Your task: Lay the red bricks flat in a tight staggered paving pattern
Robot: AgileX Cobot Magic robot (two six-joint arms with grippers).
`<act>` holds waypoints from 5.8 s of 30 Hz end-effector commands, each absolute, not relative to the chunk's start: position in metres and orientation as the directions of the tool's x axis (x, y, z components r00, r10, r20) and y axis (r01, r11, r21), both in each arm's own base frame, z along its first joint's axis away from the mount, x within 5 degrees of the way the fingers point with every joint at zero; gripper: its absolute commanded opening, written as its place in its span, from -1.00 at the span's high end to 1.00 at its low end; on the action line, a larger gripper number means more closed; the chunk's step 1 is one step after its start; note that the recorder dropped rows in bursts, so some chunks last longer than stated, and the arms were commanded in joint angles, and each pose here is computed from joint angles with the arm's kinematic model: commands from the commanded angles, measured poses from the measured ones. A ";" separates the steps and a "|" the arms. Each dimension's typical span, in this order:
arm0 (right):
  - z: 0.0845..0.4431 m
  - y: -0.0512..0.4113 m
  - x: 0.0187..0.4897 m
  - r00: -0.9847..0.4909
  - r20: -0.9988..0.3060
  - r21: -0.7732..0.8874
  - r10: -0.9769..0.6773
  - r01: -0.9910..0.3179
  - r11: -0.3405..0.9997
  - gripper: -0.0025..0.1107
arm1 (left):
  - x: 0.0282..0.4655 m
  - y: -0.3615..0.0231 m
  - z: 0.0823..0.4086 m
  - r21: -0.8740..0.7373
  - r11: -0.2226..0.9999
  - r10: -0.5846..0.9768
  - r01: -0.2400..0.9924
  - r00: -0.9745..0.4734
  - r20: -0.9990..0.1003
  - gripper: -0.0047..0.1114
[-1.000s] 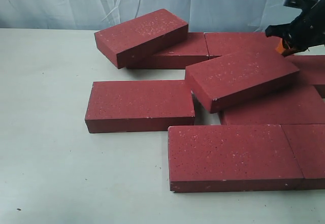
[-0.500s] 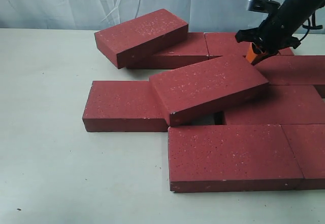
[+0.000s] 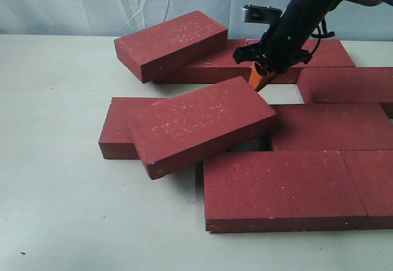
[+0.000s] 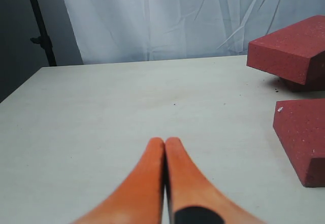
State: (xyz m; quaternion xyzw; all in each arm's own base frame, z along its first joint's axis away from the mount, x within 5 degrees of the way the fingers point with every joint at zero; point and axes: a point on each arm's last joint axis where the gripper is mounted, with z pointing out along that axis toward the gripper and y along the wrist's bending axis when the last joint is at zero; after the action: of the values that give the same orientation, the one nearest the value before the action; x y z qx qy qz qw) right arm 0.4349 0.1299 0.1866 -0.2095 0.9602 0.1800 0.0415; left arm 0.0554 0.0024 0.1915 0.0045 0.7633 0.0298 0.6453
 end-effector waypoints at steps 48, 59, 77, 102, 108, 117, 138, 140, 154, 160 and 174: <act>0.342 0.147 0.332 -0.838 -0.392 0.226 -0.381 -0.489 0.843 0.97 | 0.055 0.003 0.191 0.048 0.998 0.041 -0.037 -0.153 -0.987 0.92; 0.305 0.130 0.280 -0.887 -0.236 0.257 -0.398 -0.452 0.854 0.97 | 0.055 0.003 0.191 0.048 0.998 0.041 -0.037 -0.153 -0.987 0.92; 0.261 0.207 0.228 -0.797 -0.171 0.304 -0.580 -0.602 0.738 0.97 | 0.055 0.003 0.191 0.048 0.998 0.041 -0.037 -0.153 -0.987 0.92; 0.198 0.285 0.251 -0.820 -0.432 0.314 -0.375 -0.526 0.790 0.97 | 0.055 0.003 0.191 0.048 0.998 0.041 -0.037 -0.153 -0.987 0.92; 0.200 0.287 0.253 -0.827 -0.447 0.329 -0.341 -0.506 0.797 0.97 | 0.055 0.003 0.191 0.048 0.998 0.041 -0.037 -0.153 -0.987 0.92; 0.213 0.283 0.246 -0.843 -0.421 0.361 -0.336 -0.496 0.790 0.97 | 0.055 0.003 0.191 0.048 0.998 0.041 -0.037 -0.153 -0.987 0.92; 0.243 0.266 0.223 -0.833 -0.344 0.346 -0.432 -0.541 0.767 0.97 | 0.055 0.003 0.191 0.048 0.998 0.041 -0.037 -0.153 -0.987 0.92; 0.244 0.265 0.222 -0.833 -0.342 0.346 -0.435 -0.542 0.766 0.97 | 0.055 0.003 0.191 0.048 0.998 0.041 -0.037 -0.153 -0.987 0.92; 0.271 0.248 0.216 -0.811 -0.394 0.289 -0.432 -0.555 0.780 0.97 | 0.055 0.003 0.191 0.048 0.998 0.041 -0.037 -0.153 -0.987 0.92; 0.271 0.235 0.226 -0.832 -0.368 0.274 -0.414 -0.523 0.807 0.97 | 0.055 0.003 0.191 0.048 0.998 0.041 -0.037 -0.153 -0.987 0.92; 0.269 0.215 0.241 -0.849 -0.354 0.225 -0.393 -0.485 0.845 0.97 | 0.055 0.003 0.191 0.078 0.996 0.071 -0.039 -0.155 -0.985 0.92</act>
State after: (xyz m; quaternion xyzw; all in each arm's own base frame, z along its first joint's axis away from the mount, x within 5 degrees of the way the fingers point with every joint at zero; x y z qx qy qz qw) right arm 0.2409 0.2185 0.2681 -0.2284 0.9487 0.1633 0.1455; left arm 0.0554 0.0030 0.1916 0.0120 0.7632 0.0403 0.6448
